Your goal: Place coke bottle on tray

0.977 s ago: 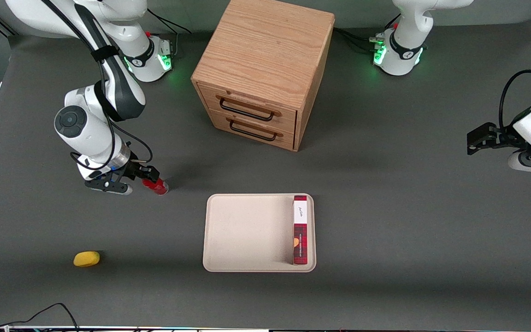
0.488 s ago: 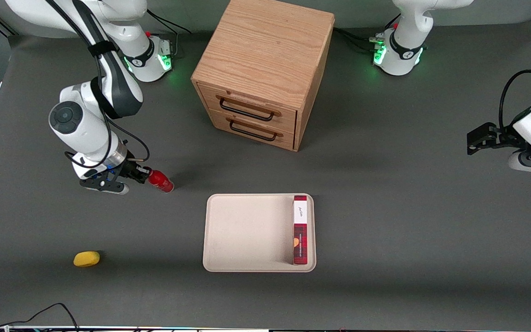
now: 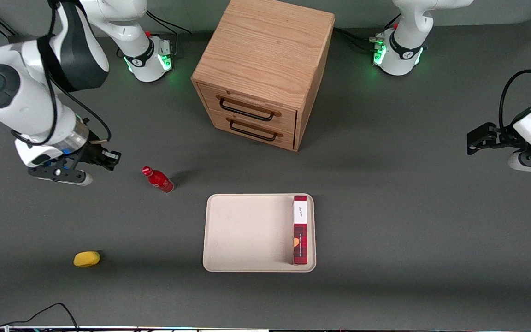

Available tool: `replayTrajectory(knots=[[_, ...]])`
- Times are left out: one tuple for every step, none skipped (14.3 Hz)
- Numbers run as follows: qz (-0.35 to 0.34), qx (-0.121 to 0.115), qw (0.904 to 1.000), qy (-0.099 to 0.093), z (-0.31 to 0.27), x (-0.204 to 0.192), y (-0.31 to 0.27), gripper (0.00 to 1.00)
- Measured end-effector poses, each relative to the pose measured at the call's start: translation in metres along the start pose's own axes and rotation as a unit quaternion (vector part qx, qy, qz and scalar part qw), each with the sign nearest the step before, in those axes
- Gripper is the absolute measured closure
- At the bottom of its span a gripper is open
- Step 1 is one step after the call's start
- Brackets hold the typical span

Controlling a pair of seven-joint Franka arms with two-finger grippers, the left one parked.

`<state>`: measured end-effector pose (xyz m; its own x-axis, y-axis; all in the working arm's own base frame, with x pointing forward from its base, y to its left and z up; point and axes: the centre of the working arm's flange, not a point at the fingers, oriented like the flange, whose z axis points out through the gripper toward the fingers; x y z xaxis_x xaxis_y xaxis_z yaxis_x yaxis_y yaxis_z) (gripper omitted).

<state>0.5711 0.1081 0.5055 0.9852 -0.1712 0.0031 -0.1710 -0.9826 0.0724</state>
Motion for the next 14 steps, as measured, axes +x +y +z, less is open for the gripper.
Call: replayTrajectory(knots=[[0.0, -0.001, 1.0, -0.003, -0.003, 0.0, 0.002, 0.83], [0.001, -0.002, 1.0, -0.006, -0.002, 0.001, 0.004, 0.74], [0.003, -0.002, 1.0, -0.007, -0.002, 0.002, 0.005, 0.65], [0.005, -0.001, 1.0, -0.008, -0.005, 0.003, 0.007, 0.54], [0.009, 0.004, 0.9999, -0.011, -0.015, 0.002, 0.009, 0.42], [0.014, 0.014, 0.9997, -0.012, -0.037, -0.002, 0.012, 0.33], [0.02, 0.022, 0.9995, -0.009, -0.066, -0.01, 0.017, 0.24], [0.024, 0.027, 0.9993, -0.003, -0.098, -0.02, 0.025, 0.15], [0.029, 0.029, 0.9992, 0.003, -0.128, -0.035, 0.034, 0.03], [0.032, 0.031, 0.999, 0.01, -0.154, -0.051, 0.042, 0.0], [0.034, 0.034, 0.9987, 0.016, -0.174, -0.067, 0.048, 0.0], [0.035, 0.037, 0.9985, 0.019, -0.189, -0.082, 0.052, 0.0], [0.036, 0.041, 0.9983, 0.021, -0.199, -0.093, 0.055, 0.0], [0.036, 0.047, 0.998, 0.022, -0.205, -0.1, 0.057, 0.0]])
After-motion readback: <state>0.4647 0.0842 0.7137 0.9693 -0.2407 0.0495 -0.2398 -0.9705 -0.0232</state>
